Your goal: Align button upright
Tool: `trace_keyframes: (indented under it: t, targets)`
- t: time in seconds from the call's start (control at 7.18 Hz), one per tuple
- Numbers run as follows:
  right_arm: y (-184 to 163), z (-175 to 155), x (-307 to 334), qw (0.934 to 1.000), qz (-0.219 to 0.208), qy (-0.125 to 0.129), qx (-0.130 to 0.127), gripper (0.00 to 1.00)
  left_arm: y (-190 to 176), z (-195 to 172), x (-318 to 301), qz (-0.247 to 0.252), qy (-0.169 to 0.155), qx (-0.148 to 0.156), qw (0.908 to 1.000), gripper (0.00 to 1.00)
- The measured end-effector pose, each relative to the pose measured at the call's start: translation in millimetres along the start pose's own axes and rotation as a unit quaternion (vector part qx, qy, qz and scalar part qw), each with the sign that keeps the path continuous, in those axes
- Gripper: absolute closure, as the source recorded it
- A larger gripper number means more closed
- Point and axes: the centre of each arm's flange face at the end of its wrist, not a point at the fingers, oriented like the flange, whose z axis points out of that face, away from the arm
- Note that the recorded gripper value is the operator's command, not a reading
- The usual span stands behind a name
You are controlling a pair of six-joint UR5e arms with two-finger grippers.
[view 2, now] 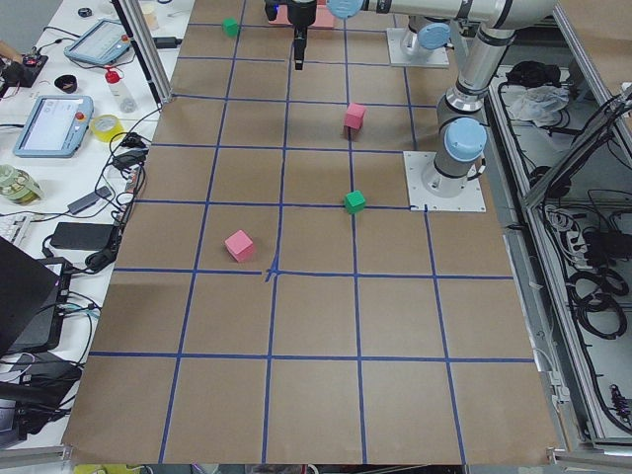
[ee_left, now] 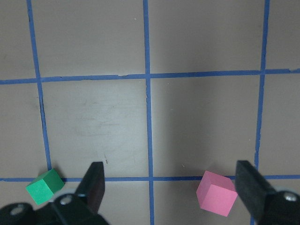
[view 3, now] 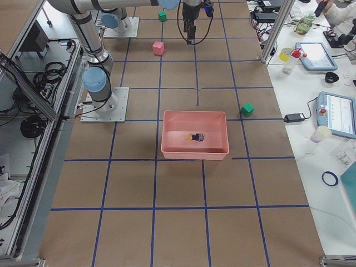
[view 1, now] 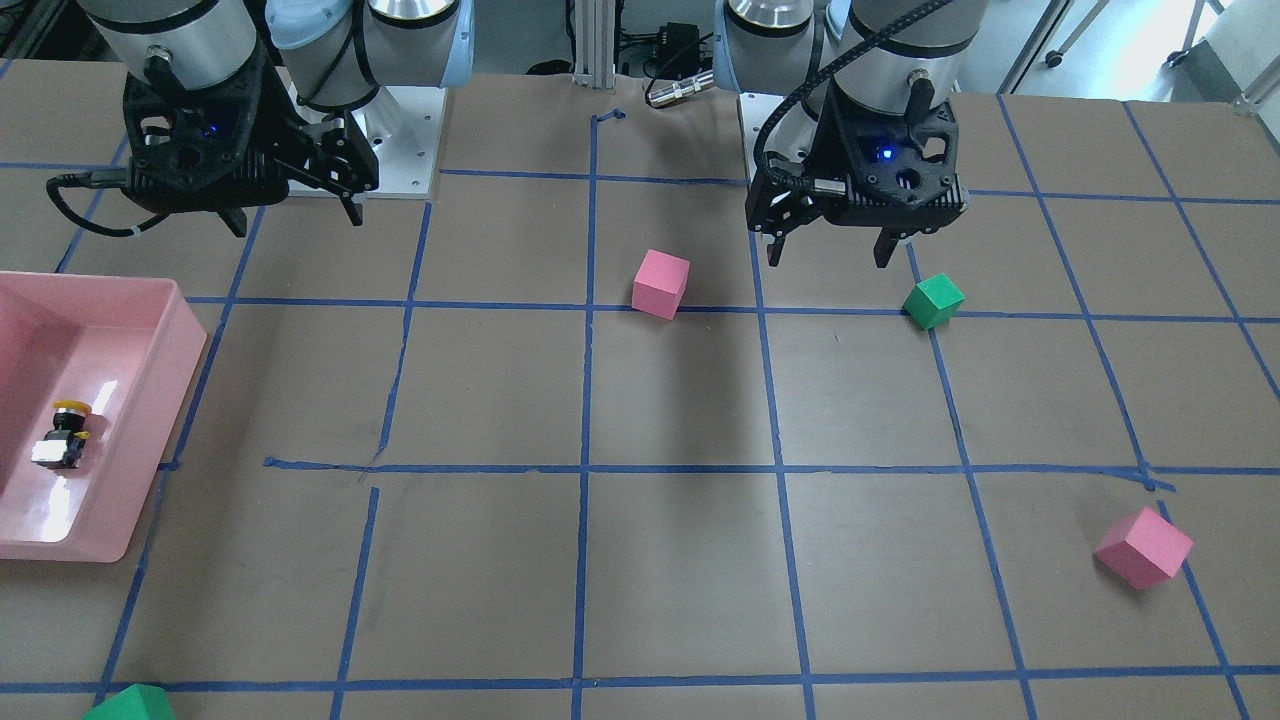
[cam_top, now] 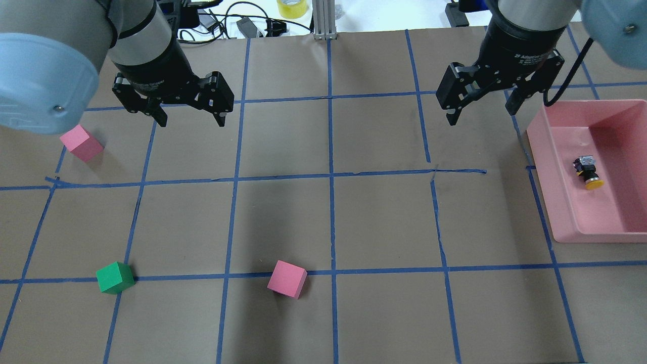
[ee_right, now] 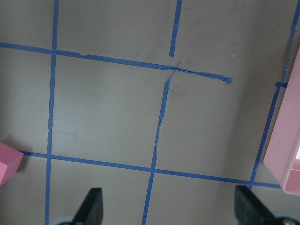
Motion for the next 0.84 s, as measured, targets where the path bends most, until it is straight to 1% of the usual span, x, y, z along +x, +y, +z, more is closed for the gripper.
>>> trace_keyframes:
  t: [0.56,0.84]
  targets:
    - [0.1,2.0,0.6,1.0000,0.000,0.000,-0.002,0.00,-0.1,0.0,-0.3,0.000,0.000,0.000,1.0000,0.00]
    - [0.0,2.0,4.0,0.9999,-0.004,0.010,-0.004,0.00,-0.1,0.0,-0.4,0.000,0.000,0.000,1.0000,0.00]
